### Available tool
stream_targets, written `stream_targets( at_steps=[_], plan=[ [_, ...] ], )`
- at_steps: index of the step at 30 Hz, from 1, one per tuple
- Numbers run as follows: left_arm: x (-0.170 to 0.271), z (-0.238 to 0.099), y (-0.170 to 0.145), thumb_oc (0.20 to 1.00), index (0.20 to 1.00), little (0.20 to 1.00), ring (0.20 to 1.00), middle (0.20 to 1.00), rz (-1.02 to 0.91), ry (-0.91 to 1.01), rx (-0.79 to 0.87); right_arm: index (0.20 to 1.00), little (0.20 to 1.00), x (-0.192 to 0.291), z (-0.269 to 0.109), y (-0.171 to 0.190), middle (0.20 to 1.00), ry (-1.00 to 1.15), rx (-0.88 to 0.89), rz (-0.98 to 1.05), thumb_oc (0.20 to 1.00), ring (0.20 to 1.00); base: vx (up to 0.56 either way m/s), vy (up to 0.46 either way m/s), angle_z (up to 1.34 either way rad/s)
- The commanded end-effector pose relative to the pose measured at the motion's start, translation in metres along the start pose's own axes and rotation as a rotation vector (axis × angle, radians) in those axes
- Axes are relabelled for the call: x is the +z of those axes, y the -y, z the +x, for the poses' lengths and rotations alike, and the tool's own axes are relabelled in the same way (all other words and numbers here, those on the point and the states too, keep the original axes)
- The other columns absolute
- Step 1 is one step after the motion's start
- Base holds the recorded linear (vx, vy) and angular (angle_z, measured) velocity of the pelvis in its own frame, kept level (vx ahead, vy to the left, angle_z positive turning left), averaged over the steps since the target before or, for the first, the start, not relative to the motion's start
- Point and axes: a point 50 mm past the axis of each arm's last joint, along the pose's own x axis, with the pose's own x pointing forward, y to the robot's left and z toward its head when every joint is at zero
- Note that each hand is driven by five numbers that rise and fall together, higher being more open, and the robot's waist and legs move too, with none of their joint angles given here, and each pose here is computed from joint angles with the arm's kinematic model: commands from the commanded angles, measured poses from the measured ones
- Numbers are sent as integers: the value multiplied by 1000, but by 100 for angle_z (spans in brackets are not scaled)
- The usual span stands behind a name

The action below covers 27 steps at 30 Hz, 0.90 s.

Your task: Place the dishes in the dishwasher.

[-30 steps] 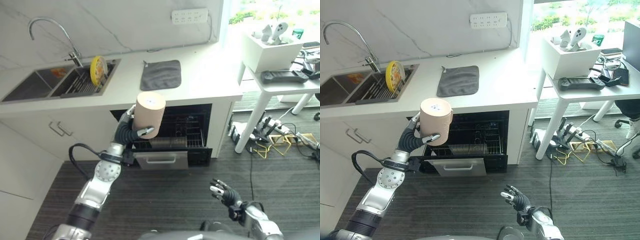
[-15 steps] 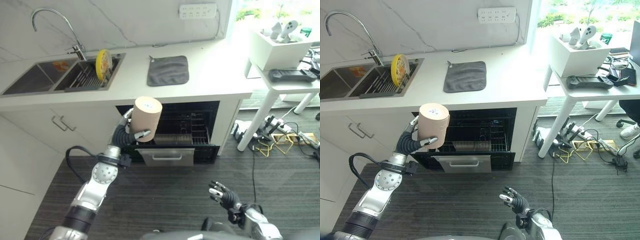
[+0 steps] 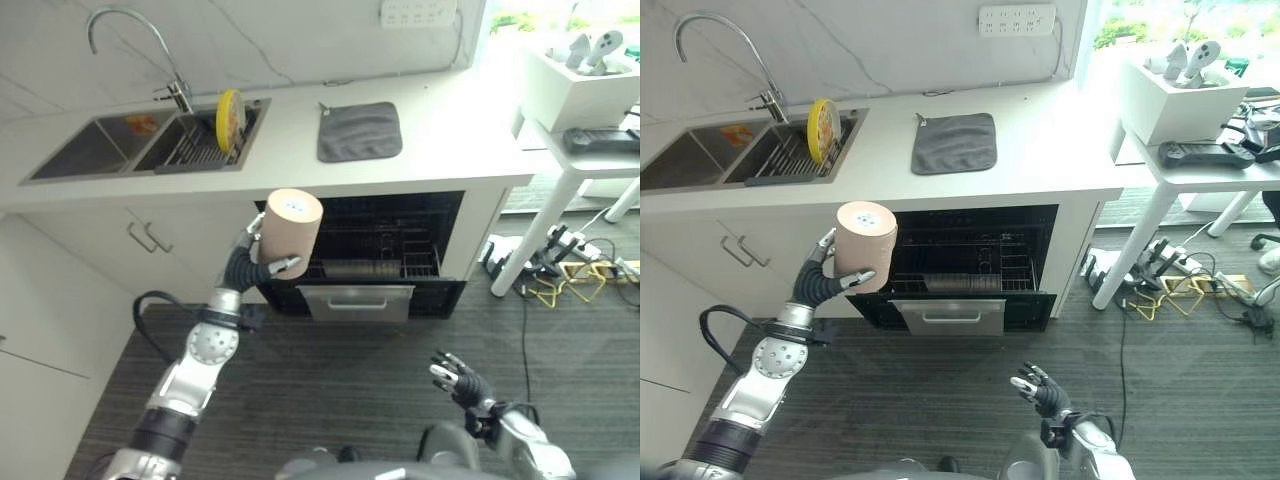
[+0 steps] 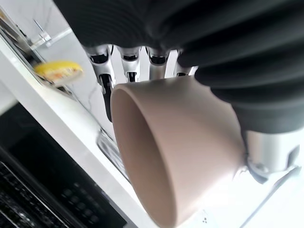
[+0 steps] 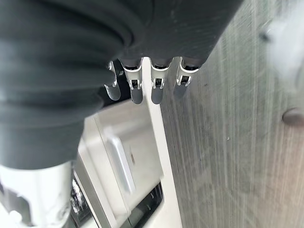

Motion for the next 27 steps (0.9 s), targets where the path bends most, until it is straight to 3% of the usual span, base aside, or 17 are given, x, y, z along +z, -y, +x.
stream_targets(
  at_steps=[1, 9, 17, 27],
  plan=[
    [25, 11, -27, 200, 200, 200, 200, 200, 67, 163, 112, 1000, 1000, 23, 12, -21, 1000, 113, 109, 5, 1000, 1000, 206, -345, 17],
    [27, 9, -19, 200, 200, 200, 200, 200, 9, 174, 112, 1000, 1000, 30, 6, 2, 1000, 124, 49, -21, 1000, 1000, 154, -240, 35],
    [25, 10, -20, 200, 200, 200, 200, 200, 43, 154, 88, 1000, 1000, 26, 8, 3, 1000, 107, 59, 6, 1000, 1000, 161, 252, -36],
    [21, 2, -23, 200, 200, 200, 200, 200, 58, 130, 67, 1000, 1000, 19, 10, -13, 1000, 78, 110, -39, 1000, 1000, 79, 38, 5]
  ],
)
